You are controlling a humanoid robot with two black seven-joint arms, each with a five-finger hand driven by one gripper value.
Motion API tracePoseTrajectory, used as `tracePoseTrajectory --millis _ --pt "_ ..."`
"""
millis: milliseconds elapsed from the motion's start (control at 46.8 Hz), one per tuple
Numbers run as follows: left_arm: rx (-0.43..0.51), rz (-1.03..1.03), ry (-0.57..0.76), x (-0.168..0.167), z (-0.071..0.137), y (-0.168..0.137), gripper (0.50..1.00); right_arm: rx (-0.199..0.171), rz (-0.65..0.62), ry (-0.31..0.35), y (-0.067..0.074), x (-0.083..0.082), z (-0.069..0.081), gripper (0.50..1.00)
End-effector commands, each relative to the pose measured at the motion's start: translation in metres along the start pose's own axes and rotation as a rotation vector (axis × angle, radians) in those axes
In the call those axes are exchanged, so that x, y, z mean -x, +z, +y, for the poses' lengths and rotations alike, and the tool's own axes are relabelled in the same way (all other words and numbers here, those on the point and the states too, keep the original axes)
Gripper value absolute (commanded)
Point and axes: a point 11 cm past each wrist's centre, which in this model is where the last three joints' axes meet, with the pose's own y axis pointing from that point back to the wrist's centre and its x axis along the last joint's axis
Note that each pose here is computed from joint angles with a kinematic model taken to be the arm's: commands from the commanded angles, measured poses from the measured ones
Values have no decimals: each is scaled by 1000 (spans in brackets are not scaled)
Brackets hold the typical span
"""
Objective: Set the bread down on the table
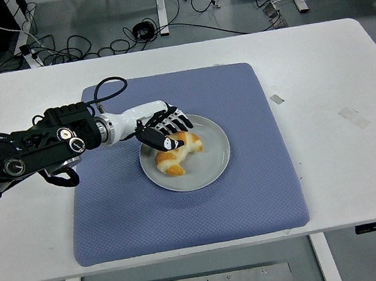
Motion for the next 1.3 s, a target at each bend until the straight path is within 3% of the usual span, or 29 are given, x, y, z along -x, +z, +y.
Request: tracePoseTrajectory --millis 0,299,662,1282 --pt "-1 -2 1 0 0 0 660 -1 0 0 0 0 0 1000" --pt "7 -13 -2 -2 1 3 602 2 0 0 1 0 0 1000" --pt "12 -12 2 -4 2 4 593 0 0 0 0 0 0 1000" --pt "40 17 143 -66 33 9 595 0 0 0 0 0 0 1000"
